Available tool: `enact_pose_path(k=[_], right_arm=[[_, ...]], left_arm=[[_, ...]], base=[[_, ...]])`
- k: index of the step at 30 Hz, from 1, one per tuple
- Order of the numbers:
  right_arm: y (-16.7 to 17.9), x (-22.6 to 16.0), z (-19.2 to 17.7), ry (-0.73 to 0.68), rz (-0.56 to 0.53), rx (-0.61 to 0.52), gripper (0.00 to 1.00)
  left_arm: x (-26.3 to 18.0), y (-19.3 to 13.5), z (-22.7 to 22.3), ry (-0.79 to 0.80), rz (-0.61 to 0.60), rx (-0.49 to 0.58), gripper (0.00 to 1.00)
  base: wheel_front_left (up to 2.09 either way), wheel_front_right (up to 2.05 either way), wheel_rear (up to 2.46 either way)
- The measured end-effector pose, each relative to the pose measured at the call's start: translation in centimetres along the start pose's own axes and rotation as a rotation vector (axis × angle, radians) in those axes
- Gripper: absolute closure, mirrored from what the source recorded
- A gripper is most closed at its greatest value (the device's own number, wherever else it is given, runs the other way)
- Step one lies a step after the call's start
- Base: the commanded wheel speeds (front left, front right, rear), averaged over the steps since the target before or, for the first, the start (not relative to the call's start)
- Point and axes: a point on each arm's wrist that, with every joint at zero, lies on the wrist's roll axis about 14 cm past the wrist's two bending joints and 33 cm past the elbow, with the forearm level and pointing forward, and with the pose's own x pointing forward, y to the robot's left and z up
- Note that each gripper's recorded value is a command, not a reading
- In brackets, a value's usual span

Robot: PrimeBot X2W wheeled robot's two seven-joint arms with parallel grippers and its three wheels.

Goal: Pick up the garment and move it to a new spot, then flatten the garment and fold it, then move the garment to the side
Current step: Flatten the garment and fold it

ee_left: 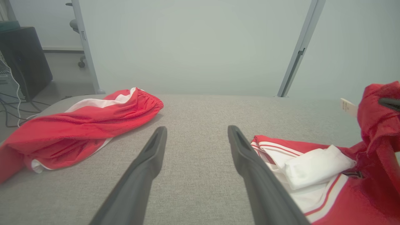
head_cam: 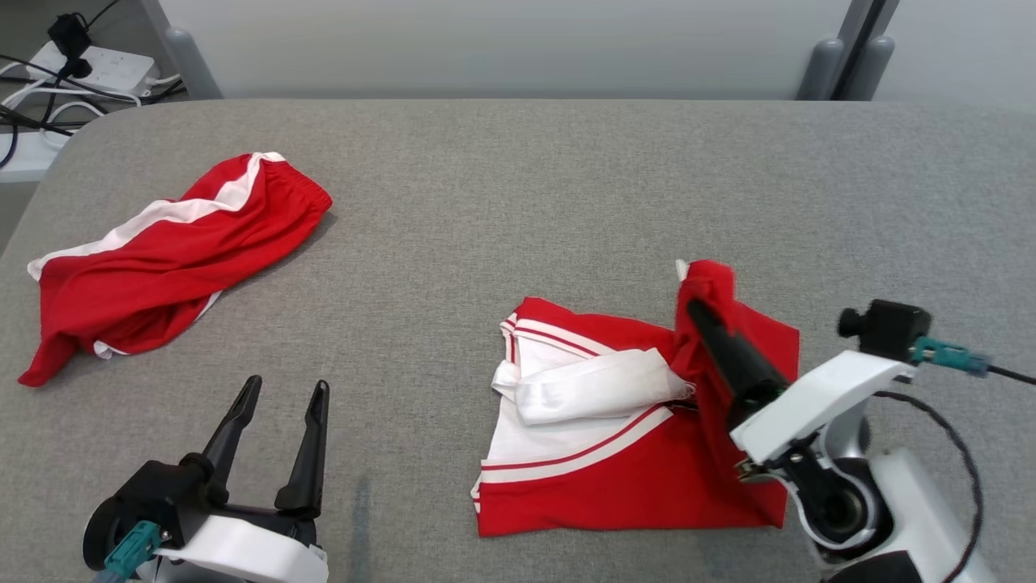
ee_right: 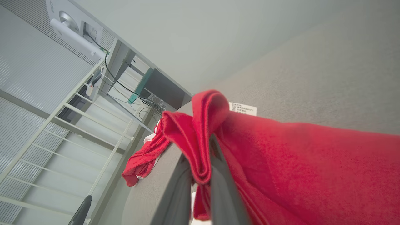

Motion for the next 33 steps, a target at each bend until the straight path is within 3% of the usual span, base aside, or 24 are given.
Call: enact_pose_path(k=[4,8,9,10,11,12,18,23,27,33], right_arm=[[1.3,1.5,-4.4,0.098,0.037,0.011,1.00],[1.7,2.4,-6.5,0.144,0.046,-0.003,1.00],[1.7,2.6,-7.1,0.157,0.045,0.003,0.95],[1.8,2.8,-7.8,0.176,0.048,-0.001,0.79],[1.8,3.0,-8.4,0.194,0.051,-0.001,0.35],[2.0,3.1,-9.1,0.214,0.056,0.009,0.00],[4.0,3.9,-11.2,0.267,0.114,0.034,0.00],[6.4,4.7,-10.0,0.200,0.187,0.016,0.00],[7.0,5.1,-6.0,0.048,0.236,-0.125,0.00],[1.8,2.9,4.5,-0.215,0.120,-0.399,0.00]], left_arm=[[-0.6,0.4,0.0,0.000,0.013,-0.001,0.00],[-1.0,0.8,-0.1,0.007,0.029,-0.001,0.00],[-1.1,0.9,-0.1,0.009,0.033,-0.001,0.00],[-1.1,1.0,0.0,0.006,0.036,-0.002,0.00],[-1.1,1.1,0.1,0.003,0.039,-0.003,0.00],[-1.1,1.3,0.0,0.005,0.043,-0.003,0.00],[-1.2,1.7,-0.8,0.030,0.058,-0.003,0.00],[-1.0,1.4,-1.1,0.035,0.055,-0.009,0.00],[-0.5,1.2,-0.5,0.016,0.046,-0.007,0.00],[0.0,1.0,0.3,-0.012,0.033,0.000,0.00]], base=[[0.00,0.00,0.00],[0.00,0.00,0.00],[0.00,0.00,0.00],[0.00,0.00,0.00],[0.00,0.00,0.00],[0.00,0.00,0.00],[0.00,0.00,0.00],[0.00,0.00,0.00],[0.00,0.00,0.00],[0.00,0.00,0.00]])
